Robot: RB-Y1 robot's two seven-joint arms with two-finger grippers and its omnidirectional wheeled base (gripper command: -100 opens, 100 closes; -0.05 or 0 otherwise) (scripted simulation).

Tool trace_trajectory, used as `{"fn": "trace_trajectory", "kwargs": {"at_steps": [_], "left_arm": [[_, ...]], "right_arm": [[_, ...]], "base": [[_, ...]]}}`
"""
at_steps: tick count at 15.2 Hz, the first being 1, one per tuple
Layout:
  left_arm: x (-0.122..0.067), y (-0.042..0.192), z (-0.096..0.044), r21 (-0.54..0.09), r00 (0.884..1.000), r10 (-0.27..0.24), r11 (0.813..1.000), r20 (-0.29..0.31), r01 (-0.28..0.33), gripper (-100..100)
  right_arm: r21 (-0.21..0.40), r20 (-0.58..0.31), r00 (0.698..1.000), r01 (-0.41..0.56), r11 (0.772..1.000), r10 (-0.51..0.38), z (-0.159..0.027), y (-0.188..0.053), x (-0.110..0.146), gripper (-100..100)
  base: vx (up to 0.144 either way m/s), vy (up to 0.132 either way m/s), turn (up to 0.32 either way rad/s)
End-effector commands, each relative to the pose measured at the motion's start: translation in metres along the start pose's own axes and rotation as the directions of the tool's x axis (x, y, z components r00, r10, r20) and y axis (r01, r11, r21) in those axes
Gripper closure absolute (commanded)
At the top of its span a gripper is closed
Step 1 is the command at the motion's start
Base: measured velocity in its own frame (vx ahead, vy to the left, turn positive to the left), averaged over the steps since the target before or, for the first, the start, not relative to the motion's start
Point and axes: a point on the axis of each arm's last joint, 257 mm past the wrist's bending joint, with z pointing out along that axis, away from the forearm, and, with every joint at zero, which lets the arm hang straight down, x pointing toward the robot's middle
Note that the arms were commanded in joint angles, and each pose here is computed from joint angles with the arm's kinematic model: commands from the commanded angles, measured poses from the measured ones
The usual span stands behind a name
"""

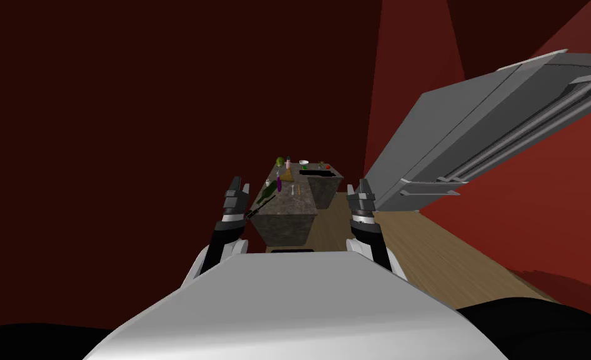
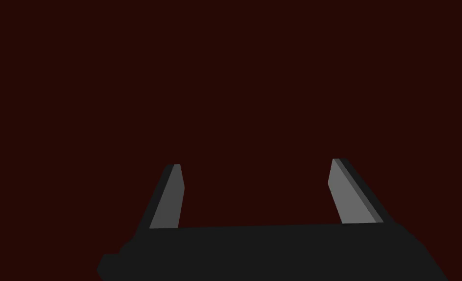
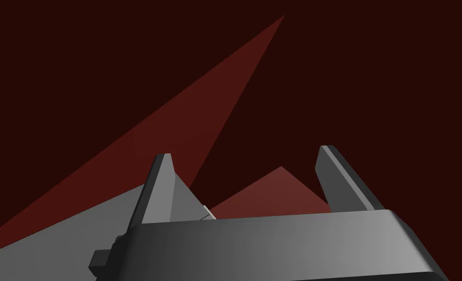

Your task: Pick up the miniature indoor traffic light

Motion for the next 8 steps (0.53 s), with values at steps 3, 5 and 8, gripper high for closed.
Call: {"fn": "trace_trajectory", "kwargs": {"at_steps": [3,5,8], "left_arm": [[-0.005,0.022,-0.005,-0.071,0.999,0.016,0.997,-0.040,-0.019,-100],[-0.009,0.032,-0.007,-0.106,0.999,0.018,0.994,-0.046,-0.023,-100],[-0.023,0.054,-0.012,-0.179,0.999,0.018,0.984,-0.048,-0.026,-100]], "right_arm": [[0.000,0.000,1.000,0.000,1.000,0.000,0.000,0.000,0.000,0],[0.000,0.000,1.000,0.000,1.000,0.000,0.000,0.000,0.000,0],[0.000,0.000,1.000,0.000,1.000,0.000,0.000,0.000,0.000,0]], "base": [[-0.008,-0.017,-0.088],[-0.017,-0.028,-0.081],[-0.013,-0.033,-0.115]]}}
